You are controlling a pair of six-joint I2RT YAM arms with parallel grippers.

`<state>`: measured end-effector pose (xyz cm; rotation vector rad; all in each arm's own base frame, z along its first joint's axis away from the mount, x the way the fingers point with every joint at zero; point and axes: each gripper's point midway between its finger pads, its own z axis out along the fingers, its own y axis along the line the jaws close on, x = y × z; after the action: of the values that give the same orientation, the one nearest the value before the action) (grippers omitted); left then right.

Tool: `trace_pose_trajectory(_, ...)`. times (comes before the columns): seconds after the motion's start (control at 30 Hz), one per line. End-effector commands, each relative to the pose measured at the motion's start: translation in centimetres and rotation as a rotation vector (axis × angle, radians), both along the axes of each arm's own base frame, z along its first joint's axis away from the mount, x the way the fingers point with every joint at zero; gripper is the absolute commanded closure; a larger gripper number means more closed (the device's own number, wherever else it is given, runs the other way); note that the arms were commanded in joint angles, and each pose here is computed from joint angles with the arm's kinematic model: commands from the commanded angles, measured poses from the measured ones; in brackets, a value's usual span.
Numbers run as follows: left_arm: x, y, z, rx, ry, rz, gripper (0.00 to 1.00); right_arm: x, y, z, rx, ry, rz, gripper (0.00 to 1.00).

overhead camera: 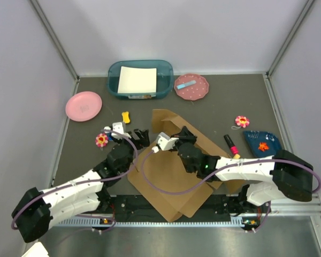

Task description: Fold the paper box

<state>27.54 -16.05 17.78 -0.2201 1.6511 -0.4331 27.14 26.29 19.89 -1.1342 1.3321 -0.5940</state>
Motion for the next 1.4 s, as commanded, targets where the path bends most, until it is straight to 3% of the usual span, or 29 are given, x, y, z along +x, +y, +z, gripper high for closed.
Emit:
trace_pose_trajectory(0.0,0.6,-1.2,1.8,-0.033,-0.062,-0.062,0.07,-1.2,-0.8,-2.2,0.066,0.082,-0.004,1.00)
trace_pose_trajectory(0.33,2.4,-2.6,2.1,-0.089,-0.080,-0.180,0.03,-1.6,-0.3,-4.0,0.070,0.131,0.022,1.00)
trace_pose_trajectory(0.57,2.9,-3.6,2.8,-0.044,-0.223,-0.253,0.04,-1.5,-0.1,-4.3,0.079,0.139,0.023,1.00)
trace_pose_trajectory(0.73,4.4,-4.9,2.0,0.029,-0.208,-0.289,0.04,-1.6,0.0,-3.6,0.090,0.138,0.034,1.00)
trace_pose_trajectory(0.97,6.9,-3.1,0.3,0.039,-0.173,-0.241,0.04,-1.8,-0.1,-3.4,0.105,0.148,0.039,1.00)
trace_pose_trajectory(1.37,7.2,-7.7,-0.1,0.091,-0.221,-0.517,0.13,-1.9,0.1,-3.5,0.114,0.164,0.045,1.00)
